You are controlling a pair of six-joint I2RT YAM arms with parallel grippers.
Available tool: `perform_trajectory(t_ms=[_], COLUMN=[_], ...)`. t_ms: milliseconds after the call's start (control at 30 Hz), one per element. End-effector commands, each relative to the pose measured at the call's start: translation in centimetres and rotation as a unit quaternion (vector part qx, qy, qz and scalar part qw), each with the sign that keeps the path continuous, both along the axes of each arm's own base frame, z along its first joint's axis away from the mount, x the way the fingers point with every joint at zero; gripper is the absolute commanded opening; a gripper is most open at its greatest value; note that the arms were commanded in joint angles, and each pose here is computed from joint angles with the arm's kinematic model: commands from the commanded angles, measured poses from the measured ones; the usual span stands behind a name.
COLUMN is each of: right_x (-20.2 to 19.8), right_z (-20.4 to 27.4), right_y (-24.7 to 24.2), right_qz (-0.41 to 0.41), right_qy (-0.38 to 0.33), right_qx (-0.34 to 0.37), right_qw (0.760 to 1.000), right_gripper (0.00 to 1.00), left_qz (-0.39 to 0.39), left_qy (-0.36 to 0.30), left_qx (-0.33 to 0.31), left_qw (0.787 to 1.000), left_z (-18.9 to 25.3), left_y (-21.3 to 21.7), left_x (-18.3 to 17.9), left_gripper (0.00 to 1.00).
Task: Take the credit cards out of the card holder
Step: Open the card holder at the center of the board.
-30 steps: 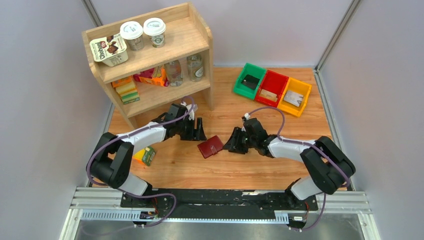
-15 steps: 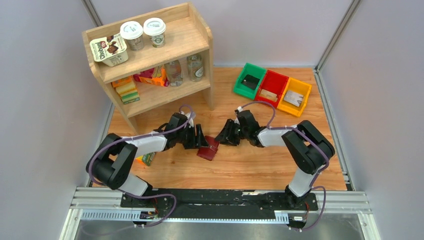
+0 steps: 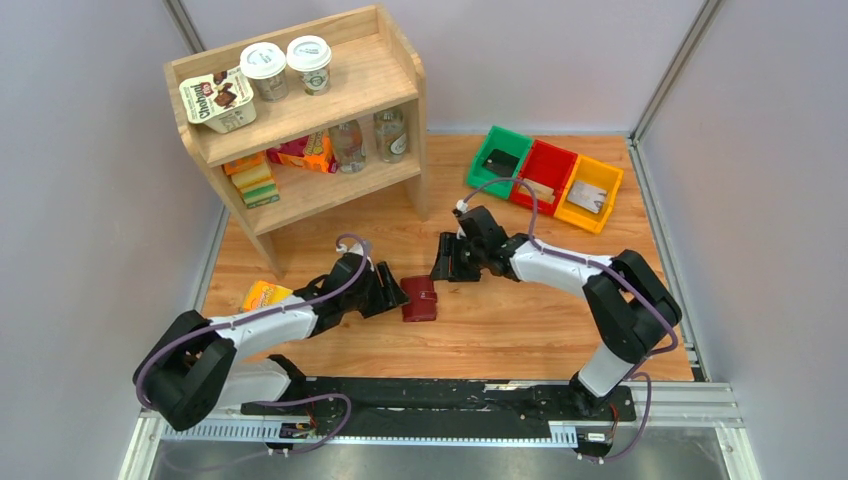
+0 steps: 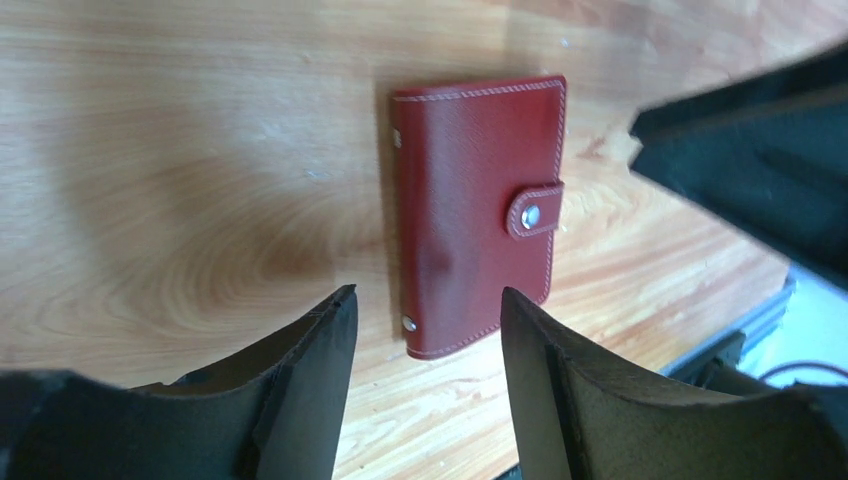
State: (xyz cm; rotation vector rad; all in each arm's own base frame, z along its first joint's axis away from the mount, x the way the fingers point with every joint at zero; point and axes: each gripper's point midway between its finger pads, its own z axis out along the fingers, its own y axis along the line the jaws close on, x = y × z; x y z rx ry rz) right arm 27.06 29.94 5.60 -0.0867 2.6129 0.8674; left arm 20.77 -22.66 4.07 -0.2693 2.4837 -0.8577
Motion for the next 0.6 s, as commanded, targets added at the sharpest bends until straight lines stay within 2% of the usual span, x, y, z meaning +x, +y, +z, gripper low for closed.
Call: perform_trajectory(t_ms=[0,133,267,567], right_x=[-0.6,-1.3,-1.7,-2.3], right_z=[2.4,2.4,2.2,0.5], right_y=[-0.3,0.3,1.4,2.6], right_qz=[0.02,0.026,0.039,0.068], right_qy=[-0.061,-0.08,-0.088,-0.08], right_qx=[-0.077,-0.121,-0.153,-0.191], right_qw=[0.995,0.989,0.984,0.976], right_gripper=[0.55,0.54,0.52,0.49], left_qz=[0.059,0.052,0.046,0.045], left_qy=[-0.024,-0.015,0.011,0.026], left_qx=[0.008,0.008,-0.019,-0.014], left_qw=[0.998,0.998,0.999,0.999], left_z=[0.4,-0.1,-0.9,-2.1], left_y=[0.9,0.2,-0.8,-1.8], left_x=[1.8,2.1,1.5,0.1], left_gripper=[0.61,0.54,0.5,0.49])
